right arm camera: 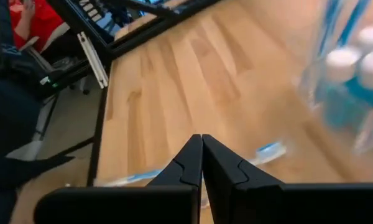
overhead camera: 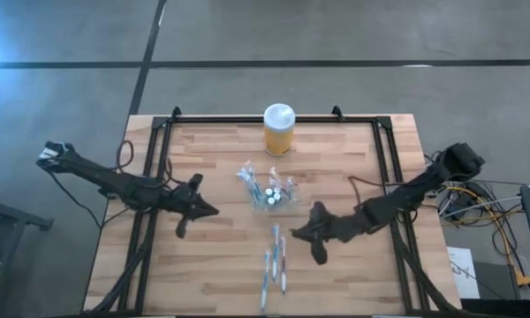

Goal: Pick & Place toothbrushing station
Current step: Put the violet toothbrush into the transparent organizer

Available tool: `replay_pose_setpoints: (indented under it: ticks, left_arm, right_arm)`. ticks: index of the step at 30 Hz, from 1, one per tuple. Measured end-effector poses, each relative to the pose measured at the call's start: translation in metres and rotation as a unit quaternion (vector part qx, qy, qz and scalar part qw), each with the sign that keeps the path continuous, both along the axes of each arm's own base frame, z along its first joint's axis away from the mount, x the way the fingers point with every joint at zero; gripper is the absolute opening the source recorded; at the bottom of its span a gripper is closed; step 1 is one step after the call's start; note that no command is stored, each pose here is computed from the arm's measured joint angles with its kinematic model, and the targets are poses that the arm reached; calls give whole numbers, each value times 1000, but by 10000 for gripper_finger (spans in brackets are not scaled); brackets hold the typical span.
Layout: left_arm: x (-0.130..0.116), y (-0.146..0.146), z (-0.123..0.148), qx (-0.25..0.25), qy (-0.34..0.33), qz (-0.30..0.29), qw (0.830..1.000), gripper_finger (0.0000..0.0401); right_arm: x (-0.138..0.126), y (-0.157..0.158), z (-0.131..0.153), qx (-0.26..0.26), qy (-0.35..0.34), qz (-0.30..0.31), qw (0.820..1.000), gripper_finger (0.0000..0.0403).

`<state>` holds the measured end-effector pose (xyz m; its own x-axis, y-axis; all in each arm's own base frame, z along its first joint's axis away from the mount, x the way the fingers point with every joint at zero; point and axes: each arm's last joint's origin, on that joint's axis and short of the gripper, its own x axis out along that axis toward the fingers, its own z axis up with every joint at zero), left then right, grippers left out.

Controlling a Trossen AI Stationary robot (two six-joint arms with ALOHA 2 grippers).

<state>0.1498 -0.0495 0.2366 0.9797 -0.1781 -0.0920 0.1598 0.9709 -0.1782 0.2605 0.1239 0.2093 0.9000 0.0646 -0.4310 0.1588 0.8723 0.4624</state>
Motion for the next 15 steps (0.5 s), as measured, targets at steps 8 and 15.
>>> replay_pose_setpoints:
  ticks: [8, 15]
  left_arm:
    - [-17, 4, -7, 14, -11, -40, 999, 8]
    - [-29, 6, -4, 59, -55, -81, 993, 6]
  right_arm:
    - [28, 23, -31, 91, 78, -33, 992, 8]
    - [49, 38, -56, 102, 126, -39, 986, 32]
